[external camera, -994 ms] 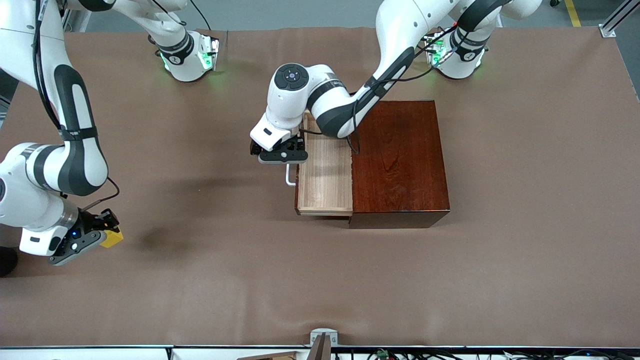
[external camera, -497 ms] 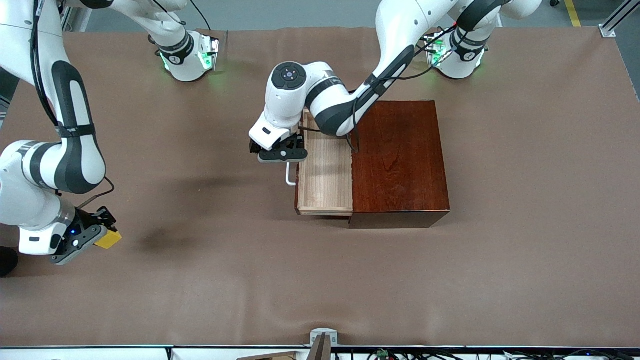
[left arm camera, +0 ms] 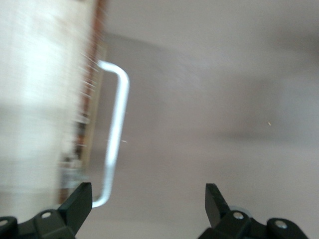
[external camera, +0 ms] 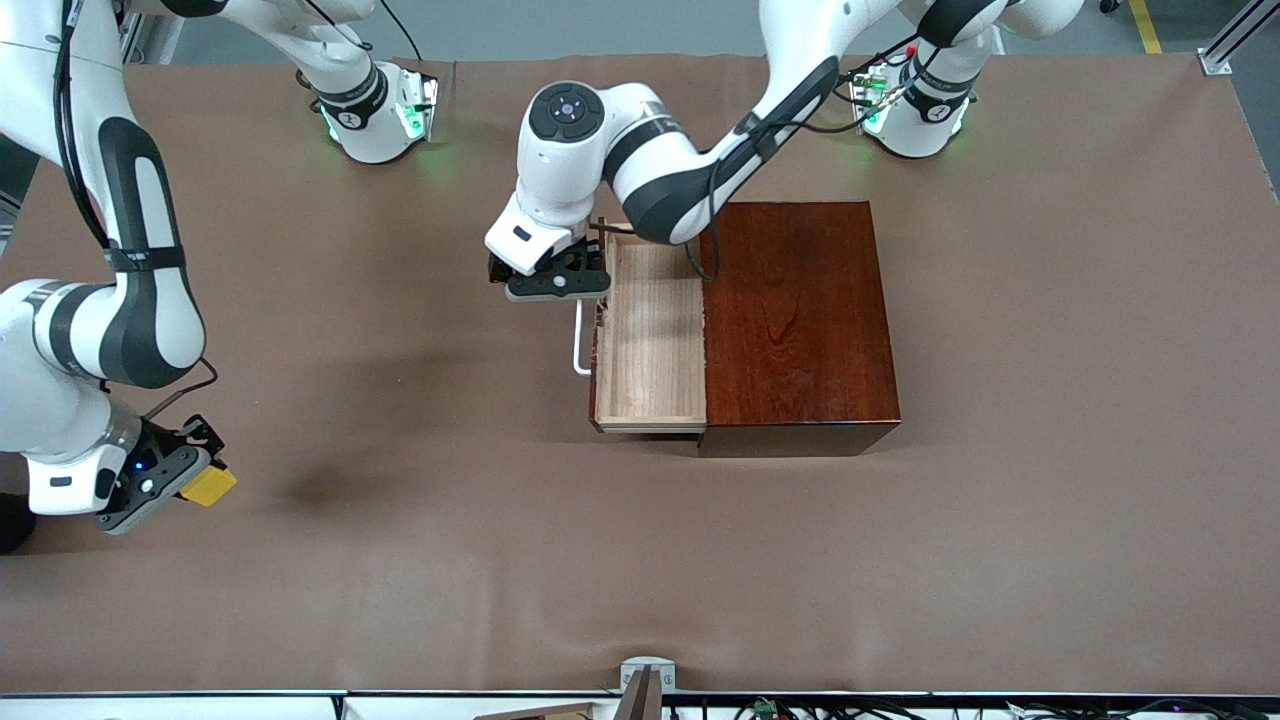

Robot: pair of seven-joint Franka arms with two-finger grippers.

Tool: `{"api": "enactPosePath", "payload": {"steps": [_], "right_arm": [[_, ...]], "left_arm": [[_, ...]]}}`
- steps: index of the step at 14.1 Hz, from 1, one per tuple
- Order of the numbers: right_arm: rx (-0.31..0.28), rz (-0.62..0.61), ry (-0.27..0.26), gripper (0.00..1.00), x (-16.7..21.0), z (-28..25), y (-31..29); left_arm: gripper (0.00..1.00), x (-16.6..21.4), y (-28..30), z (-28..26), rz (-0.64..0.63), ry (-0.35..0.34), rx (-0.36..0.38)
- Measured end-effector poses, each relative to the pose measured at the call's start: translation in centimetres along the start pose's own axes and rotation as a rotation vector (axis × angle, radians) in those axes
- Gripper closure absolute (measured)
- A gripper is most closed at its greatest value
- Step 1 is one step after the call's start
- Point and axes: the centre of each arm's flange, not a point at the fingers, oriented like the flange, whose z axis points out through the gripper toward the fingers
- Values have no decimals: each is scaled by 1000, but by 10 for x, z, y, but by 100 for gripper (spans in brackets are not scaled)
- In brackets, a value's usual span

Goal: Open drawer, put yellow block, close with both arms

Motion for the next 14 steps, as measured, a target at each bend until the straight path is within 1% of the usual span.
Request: {"api": "enactPosePath", "payload": {"steps": [1, 2, 5, 7, 9, 11, 13, 14], "right_arm": [[-5, -40, 6, 44, 4, -3, 0], [-9, -87, 14, 44, 10, -7, -2], [-24, -220, 41, 44, 46, -19, -19], [-36, -289, 60, 44, 80, -29, -41], [-37, -350, 72, 44, 113, -35, -68], [0, -400, 57, 44, 138, -44, -94], [43, -446, 34, 44, 158, -58, -116], [51, -471, 32, 44, 170, -63, -129]], "left_arm": [[0, 12, -13, -30, -11, 2, 45], [0, 24, -30, -62, 4, 0, 96], [0, 57, -98, -163, 167, -28, 236], [0, 87, -154, -215, 235, -57, 291], [0, 124, -216, -251, 267, -89, 304], [0, 159, -281, -272, 255, -123, 278], [0, 186, -345, -287, 206, -147, 243], [0, 196, -373, -293, 179, -153, 234]]}}
